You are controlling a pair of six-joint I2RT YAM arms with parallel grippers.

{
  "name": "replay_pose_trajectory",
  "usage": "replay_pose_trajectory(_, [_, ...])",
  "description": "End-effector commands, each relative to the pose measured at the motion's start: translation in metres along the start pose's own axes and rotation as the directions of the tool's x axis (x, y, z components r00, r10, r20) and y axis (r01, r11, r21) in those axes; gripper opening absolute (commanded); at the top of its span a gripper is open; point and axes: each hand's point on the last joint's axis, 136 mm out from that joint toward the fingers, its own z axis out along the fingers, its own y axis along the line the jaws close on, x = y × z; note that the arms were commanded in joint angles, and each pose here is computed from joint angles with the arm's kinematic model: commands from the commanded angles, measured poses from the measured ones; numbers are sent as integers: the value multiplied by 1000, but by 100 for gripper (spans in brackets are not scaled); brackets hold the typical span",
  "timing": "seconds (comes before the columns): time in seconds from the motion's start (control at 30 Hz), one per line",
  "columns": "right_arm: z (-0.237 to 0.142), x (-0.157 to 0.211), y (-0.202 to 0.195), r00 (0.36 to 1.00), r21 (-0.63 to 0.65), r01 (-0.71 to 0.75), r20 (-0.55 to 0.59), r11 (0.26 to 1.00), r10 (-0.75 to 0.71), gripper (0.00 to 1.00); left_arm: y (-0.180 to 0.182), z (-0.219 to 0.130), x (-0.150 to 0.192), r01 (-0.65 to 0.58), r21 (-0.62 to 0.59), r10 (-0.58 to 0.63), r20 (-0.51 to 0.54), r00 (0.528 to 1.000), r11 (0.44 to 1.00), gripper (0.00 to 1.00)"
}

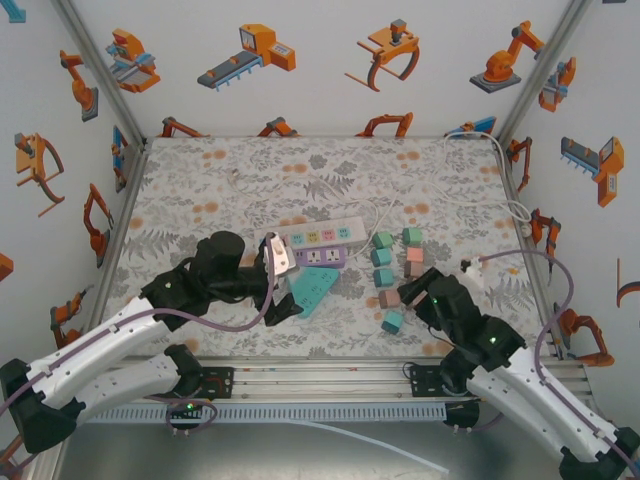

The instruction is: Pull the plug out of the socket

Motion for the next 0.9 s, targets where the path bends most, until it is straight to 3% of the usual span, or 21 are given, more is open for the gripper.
replay_pose_trajectory(0.0, [-22, -57, 4, 935, 153, 267, 198, 951, -294, 77, 25, -2, -4, 21, -147, -17, 26, 1000, 989, 97])
replay_pose_trajectory(0.13, [-33, -107, 13, 791, 376, 423, 290, 824, -538, 93, 69, -12, 1, 62, -392, -56, 26, 998, 918, 97])
replay_pose_trajectory(0.2, [-28, -122, 17, 761, 417, 441, 296, 795, -577, 97, 88, -19, 7, 80, -487, -82, 16, 996, 870, 97])
replay_pose_trajectory(0.3, [-10, -140, 11, 782, 408, 406, 307, 818, -542, 98, 116, -31, 19, 140, -603, -160, 21, 987, 785, 97])
replay_pose_trajectory(0.5, [31, -161, -22, 813, 429, 347, 307, 834, -496, 99, 161, -66, 54, 336, -737, -344, 149, 927, 587, 97])
replay_pose_trajectory(0.87, [113, -158, -62, 827, 397, 369, 272, 840, -492, 100, 206, -133, 131, 400, -891, -445, 275, 852, 215, 97])
